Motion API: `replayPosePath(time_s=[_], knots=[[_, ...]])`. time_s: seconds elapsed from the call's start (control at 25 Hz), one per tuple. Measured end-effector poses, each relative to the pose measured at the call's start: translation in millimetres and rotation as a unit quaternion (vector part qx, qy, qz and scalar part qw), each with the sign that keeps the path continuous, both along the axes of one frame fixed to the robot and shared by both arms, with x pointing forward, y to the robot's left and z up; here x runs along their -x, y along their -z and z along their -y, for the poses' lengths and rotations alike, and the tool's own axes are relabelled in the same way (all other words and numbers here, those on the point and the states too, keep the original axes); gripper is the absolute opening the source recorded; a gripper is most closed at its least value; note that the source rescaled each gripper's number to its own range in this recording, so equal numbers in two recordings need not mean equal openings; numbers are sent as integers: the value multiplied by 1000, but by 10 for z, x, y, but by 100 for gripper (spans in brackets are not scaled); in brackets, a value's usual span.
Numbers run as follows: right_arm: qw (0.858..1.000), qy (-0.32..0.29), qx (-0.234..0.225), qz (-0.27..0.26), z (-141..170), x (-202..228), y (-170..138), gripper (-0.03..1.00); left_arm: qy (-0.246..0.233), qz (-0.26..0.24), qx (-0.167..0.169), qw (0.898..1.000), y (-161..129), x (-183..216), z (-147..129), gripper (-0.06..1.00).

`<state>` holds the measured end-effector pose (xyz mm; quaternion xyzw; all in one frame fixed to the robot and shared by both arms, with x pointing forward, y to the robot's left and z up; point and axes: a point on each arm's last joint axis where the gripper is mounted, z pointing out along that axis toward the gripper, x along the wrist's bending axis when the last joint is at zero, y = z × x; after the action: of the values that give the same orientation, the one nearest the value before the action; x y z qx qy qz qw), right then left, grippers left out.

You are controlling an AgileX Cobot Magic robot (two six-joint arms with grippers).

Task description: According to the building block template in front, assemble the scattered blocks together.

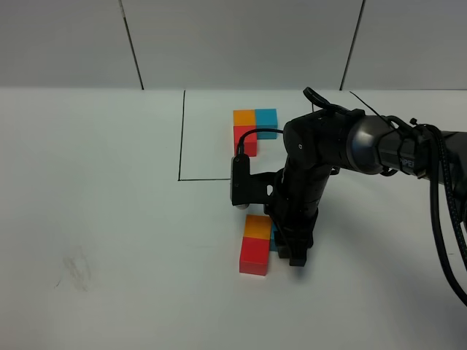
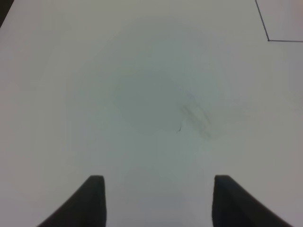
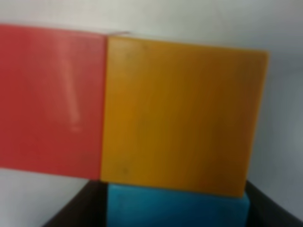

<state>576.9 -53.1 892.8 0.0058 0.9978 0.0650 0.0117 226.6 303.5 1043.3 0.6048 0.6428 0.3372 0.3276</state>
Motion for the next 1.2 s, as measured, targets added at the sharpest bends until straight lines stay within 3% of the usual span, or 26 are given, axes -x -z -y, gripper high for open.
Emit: replayPosePath(time_s=[0.32, 0.64, 0.92, 1.2], knots=[[1000, 14, 0, -3, -7, 8, 0, 58, 0, 0, 0, 1000, 0, 0, 0, 57], [999, 40, 11, 2, 13, -2, -15, 80, 0, 0, 0, 1000, 0, 0, 0, 57], [998, 50, 17, 25, 64, 8, -278, 85, 0, 0, 0, 1000, 0, 0, 0, 57], [994, 96, 51, 10, 276, 101, -687, 85, 0, 0, 0, 1000, 0, 0, 0, 57]])
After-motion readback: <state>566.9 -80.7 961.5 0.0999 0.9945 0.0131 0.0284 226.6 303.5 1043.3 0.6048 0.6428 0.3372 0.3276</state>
